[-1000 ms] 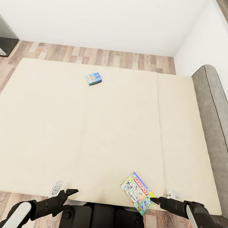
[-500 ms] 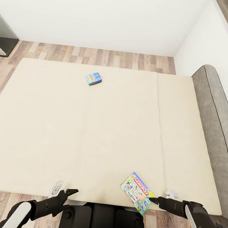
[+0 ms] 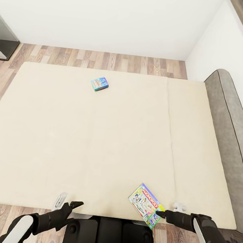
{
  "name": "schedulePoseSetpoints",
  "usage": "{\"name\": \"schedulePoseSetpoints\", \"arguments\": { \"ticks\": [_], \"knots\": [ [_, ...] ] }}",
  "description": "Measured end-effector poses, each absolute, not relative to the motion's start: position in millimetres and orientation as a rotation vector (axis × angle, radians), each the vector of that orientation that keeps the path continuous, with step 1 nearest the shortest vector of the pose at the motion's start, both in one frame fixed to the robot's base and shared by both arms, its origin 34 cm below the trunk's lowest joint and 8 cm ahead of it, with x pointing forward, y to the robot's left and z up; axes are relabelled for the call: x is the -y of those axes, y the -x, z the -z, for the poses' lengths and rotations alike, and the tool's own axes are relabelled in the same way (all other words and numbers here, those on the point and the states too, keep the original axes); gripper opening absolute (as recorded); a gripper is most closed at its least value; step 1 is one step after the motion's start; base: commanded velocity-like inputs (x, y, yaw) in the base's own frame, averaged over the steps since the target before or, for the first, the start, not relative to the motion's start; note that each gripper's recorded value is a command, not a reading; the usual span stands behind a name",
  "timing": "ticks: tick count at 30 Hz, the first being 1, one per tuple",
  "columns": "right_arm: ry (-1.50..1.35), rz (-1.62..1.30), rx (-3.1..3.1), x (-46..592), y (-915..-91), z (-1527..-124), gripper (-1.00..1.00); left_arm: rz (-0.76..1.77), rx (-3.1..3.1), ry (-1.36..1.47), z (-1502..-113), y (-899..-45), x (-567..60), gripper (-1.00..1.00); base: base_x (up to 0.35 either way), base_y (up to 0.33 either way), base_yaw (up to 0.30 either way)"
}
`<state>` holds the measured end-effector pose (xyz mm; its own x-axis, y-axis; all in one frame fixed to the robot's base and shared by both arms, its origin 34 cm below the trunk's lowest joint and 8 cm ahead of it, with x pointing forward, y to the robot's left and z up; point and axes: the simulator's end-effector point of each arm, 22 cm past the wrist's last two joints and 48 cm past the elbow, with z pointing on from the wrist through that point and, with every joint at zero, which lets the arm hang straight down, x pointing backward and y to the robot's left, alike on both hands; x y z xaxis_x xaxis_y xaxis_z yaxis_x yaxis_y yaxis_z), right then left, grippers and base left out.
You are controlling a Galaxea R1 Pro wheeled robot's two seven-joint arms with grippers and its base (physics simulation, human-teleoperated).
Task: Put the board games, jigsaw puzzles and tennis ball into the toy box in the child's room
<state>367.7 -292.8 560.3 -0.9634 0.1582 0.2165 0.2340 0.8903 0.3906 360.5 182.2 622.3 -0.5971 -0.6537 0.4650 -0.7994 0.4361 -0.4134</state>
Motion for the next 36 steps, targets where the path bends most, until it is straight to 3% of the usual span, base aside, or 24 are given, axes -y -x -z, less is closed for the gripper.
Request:
{"name": "schedulePoseSetpoints", "arguments": {
  "ticks": [36],
  "knots": [
    [0.279, 0.636, 2.877, 287.2, -368.9, -559.8, 1.0, -0.9, 2.454, -1.265, -622.4, -360.8, -181.8, 1.0, 0.0, 0.0, 0.0]
  ]
}}
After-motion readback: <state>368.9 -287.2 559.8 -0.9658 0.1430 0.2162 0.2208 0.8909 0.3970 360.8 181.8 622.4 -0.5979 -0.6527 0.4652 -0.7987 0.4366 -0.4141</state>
